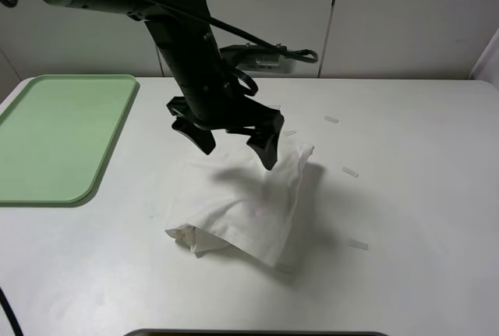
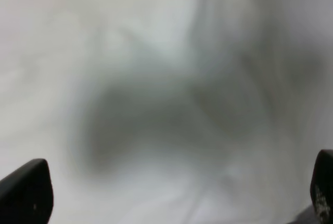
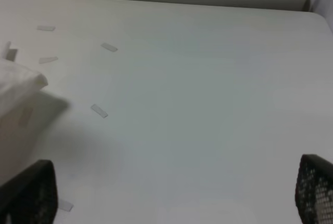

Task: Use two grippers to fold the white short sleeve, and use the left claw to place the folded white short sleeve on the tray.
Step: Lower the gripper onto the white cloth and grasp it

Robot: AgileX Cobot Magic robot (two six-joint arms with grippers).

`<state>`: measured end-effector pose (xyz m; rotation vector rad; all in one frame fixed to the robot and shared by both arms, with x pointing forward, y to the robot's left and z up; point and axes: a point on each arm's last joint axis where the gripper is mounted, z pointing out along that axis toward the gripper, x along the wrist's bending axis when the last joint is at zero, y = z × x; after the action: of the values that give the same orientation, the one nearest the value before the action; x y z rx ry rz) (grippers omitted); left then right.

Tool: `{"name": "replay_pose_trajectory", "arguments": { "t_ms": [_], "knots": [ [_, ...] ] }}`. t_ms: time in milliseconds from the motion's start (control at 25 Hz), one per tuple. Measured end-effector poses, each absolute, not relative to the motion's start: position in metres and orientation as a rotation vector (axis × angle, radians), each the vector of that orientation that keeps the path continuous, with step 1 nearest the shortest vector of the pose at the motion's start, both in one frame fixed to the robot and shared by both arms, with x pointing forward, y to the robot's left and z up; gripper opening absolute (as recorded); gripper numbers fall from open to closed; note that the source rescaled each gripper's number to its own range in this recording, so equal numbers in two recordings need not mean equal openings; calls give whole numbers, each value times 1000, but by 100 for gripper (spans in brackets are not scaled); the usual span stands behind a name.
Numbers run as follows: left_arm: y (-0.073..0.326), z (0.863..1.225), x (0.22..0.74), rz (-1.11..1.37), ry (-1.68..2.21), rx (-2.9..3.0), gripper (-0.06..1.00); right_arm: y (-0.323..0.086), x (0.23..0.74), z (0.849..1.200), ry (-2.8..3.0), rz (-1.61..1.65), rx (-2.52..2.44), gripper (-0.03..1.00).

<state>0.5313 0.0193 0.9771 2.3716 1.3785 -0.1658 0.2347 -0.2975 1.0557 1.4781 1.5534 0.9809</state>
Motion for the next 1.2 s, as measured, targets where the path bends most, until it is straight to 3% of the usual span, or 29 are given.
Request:
{"name": "replay_pose_trajectory", "arguments": {
  "t_ms": [240,640,1200],
  "knots": [
    [47,977,548,-92,1436,2415,99,-298,235,1056,1553,981,1478,100],
    [80,941,544,-5,1573,2487,99,-298,235,1056,1553,981,1478,100],
    [78,879,544,-16,1686,2318,99,-298,235,1056,1553,981,1478,100]
  ]
}}
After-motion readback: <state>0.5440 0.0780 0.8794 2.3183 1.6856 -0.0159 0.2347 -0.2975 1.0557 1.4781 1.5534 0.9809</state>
